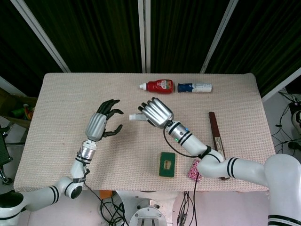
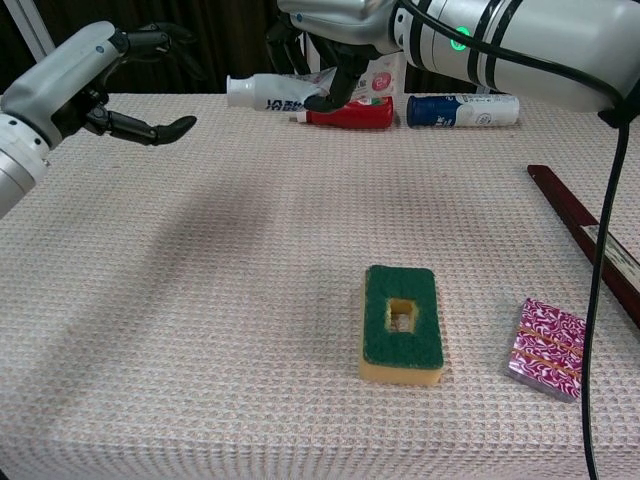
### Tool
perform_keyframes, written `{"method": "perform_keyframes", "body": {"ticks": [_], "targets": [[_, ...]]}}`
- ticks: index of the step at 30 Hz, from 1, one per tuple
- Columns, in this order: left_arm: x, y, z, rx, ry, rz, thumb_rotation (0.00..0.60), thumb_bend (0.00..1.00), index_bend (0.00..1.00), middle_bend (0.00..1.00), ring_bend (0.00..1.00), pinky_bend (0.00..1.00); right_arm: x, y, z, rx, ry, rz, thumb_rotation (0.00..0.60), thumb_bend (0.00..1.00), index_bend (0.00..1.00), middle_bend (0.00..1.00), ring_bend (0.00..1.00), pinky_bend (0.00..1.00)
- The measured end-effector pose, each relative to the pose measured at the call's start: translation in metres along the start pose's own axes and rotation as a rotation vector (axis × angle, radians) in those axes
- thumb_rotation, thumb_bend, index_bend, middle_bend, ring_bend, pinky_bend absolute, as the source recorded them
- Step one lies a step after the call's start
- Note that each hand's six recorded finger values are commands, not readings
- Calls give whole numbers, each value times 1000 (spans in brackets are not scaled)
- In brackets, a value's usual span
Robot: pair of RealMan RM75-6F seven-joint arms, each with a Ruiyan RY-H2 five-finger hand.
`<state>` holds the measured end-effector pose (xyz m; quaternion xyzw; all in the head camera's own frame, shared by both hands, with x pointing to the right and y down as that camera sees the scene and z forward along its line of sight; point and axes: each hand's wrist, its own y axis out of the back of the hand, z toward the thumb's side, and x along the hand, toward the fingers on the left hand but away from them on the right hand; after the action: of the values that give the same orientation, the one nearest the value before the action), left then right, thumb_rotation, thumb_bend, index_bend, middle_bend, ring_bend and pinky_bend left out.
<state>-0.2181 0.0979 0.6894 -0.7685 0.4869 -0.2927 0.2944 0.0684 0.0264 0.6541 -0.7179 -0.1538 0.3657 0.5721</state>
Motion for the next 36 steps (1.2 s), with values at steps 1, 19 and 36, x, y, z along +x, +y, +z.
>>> {"method": "perform_keyframes", "body": {"ticks": [1, 19, 36], "targets": [[1, -1, 1, 2, -7, 5, 600, 309, 357, 104, 65, 104, -1, 0, 0, -3, -1, 1, 600, 899, 905, 717, 562, 590], [15, -20, 11, 29, -90, 40, 600, 308, 352, 104, 65, 103, -6, -2, 3, -16, 4, -2, 600, 900, 905, 717, 562, 591], [17, -21, 6, -2, -50, 26, 600, 353, 470, 111, 66, 104, -6, -4, 3, -17, 2, -2, 600, 900, 906, 717, 562, 592]]}}
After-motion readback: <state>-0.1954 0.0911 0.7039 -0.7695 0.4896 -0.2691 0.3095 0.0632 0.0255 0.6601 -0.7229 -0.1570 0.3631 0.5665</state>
